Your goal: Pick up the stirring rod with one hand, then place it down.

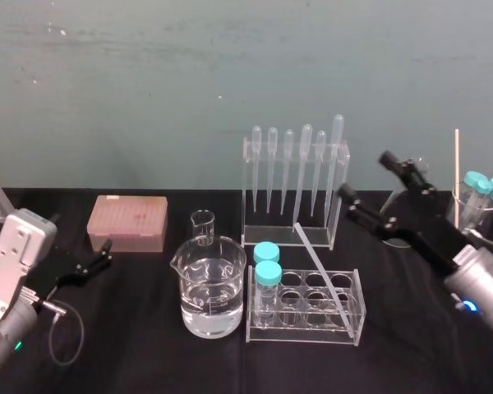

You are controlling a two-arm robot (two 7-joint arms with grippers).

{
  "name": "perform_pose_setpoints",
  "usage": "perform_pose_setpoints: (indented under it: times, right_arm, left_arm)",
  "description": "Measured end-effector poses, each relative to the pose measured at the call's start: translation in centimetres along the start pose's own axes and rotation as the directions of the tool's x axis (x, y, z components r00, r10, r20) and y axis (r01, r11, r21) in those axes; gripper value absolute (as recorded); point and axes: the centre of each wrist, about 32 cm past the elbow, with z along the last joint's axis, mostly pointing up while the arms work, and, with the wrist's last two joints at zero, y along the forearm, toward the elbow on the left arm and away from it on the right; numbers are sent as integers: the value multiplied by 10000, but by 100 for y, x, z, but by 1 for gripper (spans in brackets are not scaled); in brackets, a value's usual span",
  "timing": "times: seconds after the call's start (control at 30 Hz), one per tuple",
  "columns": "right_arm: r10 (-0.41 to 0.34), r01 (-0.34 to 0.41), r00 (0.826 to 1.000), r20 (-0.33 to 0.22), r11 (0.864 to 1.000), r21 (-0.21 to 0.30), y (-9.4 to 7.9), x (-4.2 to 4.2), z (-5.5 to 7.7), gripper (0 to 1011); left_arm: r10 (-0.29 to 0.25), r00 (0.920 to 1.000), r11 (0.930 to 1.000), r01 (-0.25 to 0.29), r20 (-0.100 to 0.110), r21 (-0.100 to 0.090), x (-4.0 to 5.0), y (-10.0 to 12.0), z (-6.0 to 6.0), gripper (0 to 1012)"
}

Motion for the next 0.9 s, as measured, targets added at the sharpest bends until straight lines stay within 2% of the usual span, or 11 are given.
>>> perform_pose_setpoints:
  times: [0.17,0.2,0.23,0.3,0.37,0.4,0.43,0.57,0.63,0.9]
  right_arm:
    - [-1072,1069,9942,-1,9913,-767,-197,13,29,1000]
    - [-1354,1346,9908,-1,9849,-1088,-275,11,30,1000]
    - [-1354,1346,9908,-1,9849,-1088,-275,11,30,1000]
    - [-1763,1708,9843,-124,9669,-1896,-413,-11,23,1000]
    - [-1909,1794,9813,-260,9546,-2377,-464,-28,13,1000]
    - [-2000,1808,9789,-409,9425,-2811,-501,-42,1,1000]
    - [-2000,1808,9789,-409,9425,-2811,-501,-42,1,1000]
    - [-2075,1702,9758,-692,9191,-3553,-498,-48,-23,1000]
    - [-2069,1661,9756,-736,9144,-3691,-488,-47,-28,1000]
    - [-2062,1679,9760,-704,9176,-3602,-493,-48,-27,1000]
  left_arm:
    - [0,10000,10000,0,0,0,0,0,0,1000]
    - [1,10000,10000,-1,0,-1,0,0,0,1000]
    - [0,10000,10000,0,1,0,0,0,0,1000]
    - [0,10000,10000,0,0,0,0,0,0,1000]
    - [1,10000,10000,-1,0,0,0,0,0,1000]
    - [0,10000,10000,0,0,0,0,0,0,1000]
    - [0,10000,10000,0,0,0,0,0,0,1000]
    - [0,10000,10000,0,0,0,0,0,0,1000]
    - [1,10000,10000,-1,0,1,0,0,0,1000]
    - [0,10000,10000,0,0,0,0,0,0,1000]
